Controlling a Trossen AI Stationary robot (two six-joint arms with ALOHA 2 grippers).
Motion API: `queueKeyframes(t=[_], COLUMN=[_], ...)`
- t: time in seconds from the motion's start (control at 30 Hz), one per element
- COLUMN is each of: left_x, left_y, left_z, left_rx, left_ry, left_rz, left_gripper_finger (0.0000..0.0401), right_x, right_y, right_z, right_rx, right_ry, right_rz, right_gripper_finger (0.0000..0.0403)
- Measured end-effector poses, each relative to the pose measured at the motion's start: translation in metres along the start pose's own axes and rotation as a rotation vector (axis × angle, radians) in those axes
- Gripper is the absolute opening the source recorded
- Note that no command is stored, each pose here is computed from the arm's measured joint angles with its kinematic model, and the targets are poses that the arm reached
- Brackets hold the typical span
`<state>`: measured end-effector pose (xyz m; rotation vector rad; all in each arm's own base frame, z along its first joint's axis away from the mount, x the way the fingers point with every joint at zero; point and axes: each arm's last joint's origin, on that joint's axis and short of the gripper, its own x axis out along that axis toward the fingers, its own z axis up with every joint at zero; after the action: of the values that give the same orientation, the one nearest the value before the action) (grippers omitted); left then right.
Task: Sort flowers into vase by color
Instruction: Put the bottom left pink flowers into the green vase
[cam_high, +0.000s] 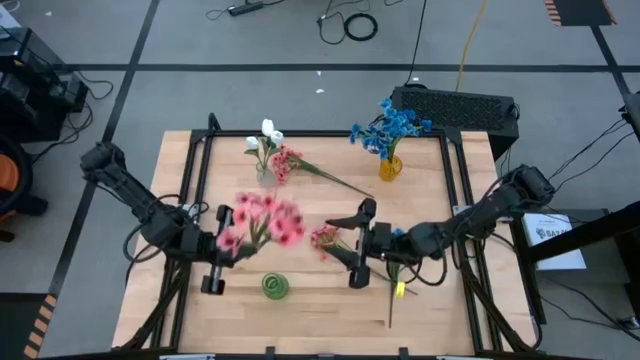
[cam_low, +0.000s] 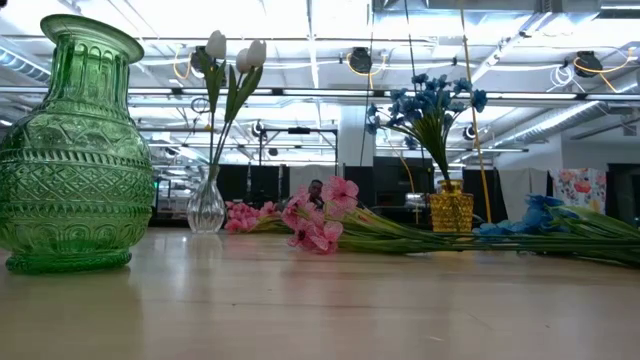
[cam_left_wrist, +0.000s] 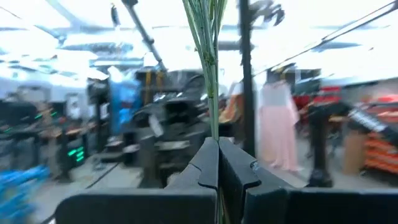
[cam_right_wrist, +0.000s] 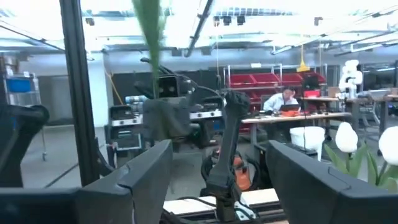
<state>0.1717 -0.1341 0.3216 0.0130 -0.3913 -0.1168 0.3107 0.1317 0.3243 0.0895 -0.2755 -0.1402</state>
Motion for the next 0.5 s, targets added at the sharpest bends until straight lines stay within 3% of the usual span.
queueKeyframes(t=[0.13,0.4,0.5], left_x=[0.003,-0.011,-0.013], left_y=[-0.014,-0.027,-0.031], left_z=[-0.013,-0.046,-0.058], left_rx=[-0.008,-0.018,0.006], left_ry=[-0.052,-0.196,-0.176], left_rz=[-0.067,-0.047,-0.057], left_gripper_finger=[0.0000,0.0000,0.0000], right_x=[0.002,0.000,0.000], right_y=[-0.003,0.000,0.000], right_z=[-0.005,-0.005,-0.005], right_rx=[-0.003,-0.005,-0.006], right_ry=[0.041,0.047,0.046], right_rz=[0.001,0.012,0.011], right_gripper_finger=[0.0251,0.0251,0.0251])
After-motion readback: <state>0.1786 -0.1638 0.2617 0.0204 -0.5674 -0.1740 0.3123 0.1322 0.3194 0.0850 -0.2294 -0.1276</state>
